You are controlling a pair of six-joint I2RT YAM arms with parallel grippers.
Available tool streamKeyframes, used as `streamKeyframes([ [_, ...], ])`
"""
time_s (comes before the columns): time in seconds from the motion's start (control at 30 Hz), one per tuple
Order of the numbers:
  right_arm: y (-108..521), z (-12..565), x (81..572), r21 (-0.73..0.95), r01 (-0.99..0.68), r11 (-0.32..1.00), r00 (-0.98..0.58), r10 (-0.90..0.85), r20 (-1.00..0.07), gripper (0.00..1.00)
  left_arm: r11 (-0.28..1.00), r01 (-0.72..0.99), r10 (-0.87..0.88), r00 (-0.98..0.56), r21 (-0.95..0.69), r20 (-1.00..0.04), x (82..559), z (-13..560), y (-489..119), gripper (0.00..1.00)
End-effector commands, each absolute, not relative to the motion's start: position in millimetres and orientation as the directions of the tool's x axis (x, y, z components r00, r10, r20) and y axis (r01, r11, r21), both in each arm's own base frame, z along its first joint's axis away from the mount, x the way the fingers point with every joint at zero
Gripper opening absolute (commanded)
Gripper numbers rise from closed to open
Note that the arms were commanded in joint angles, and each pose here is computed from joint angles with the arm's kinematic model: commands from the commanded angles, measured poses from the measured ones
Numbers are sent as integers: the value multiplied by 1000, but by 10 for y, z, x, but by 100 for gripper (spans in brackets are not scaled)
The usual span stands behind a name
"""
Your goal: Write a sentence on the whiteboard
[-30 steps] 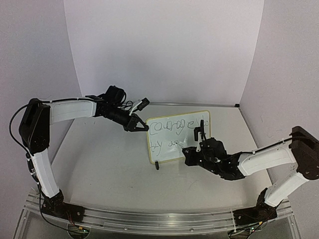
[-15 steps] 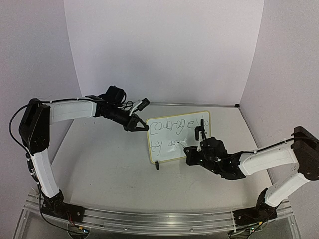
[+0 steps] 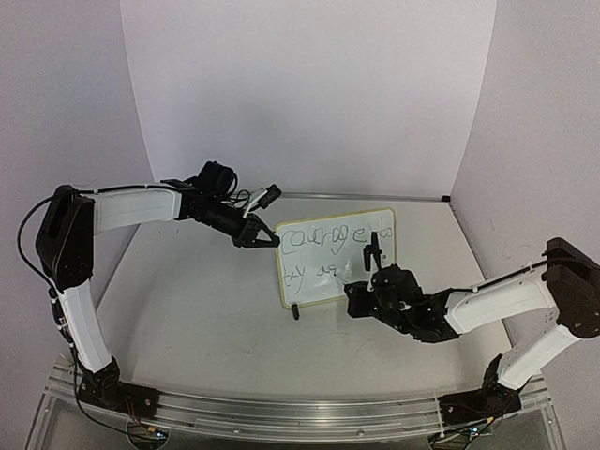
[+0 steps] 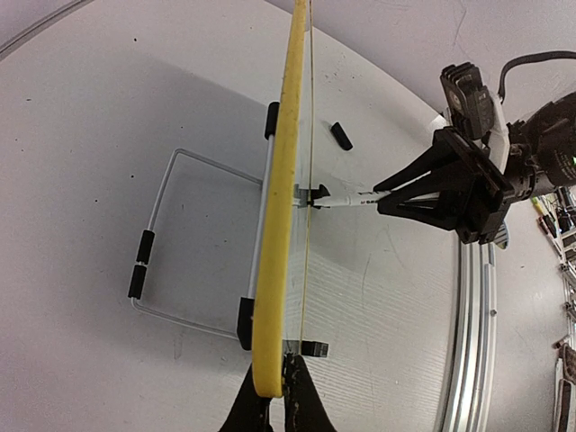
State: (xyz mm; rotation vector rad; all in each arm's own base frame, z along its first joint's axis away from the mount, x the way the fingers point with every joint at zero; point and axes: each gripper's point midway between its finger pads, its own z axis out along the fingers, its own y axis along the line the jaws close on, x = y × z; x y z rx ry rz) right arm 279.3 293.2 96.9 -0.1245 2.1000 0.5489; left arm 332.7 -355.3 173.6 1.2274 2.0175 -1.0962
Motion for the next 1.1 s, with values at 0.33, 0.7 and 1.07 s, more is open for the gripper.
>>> streamKeyframes([
  [0.33,3043,651,2703,263,-245,933,-600,67,-797,0,296,925,503,-362,-237,-785,3449,1715,-3486,0],
  [0.7,3107,1270,2670,392,-334,857,-510,186,-840,0,295,926,503,-361,-236,-786,3448,1723,-3485,0],
  [1.07,2840,1366,2747,353,-296,887,-473,185,-861,0,295,925,502,-362,-238,-786,3446,1724,-3486,0],
])
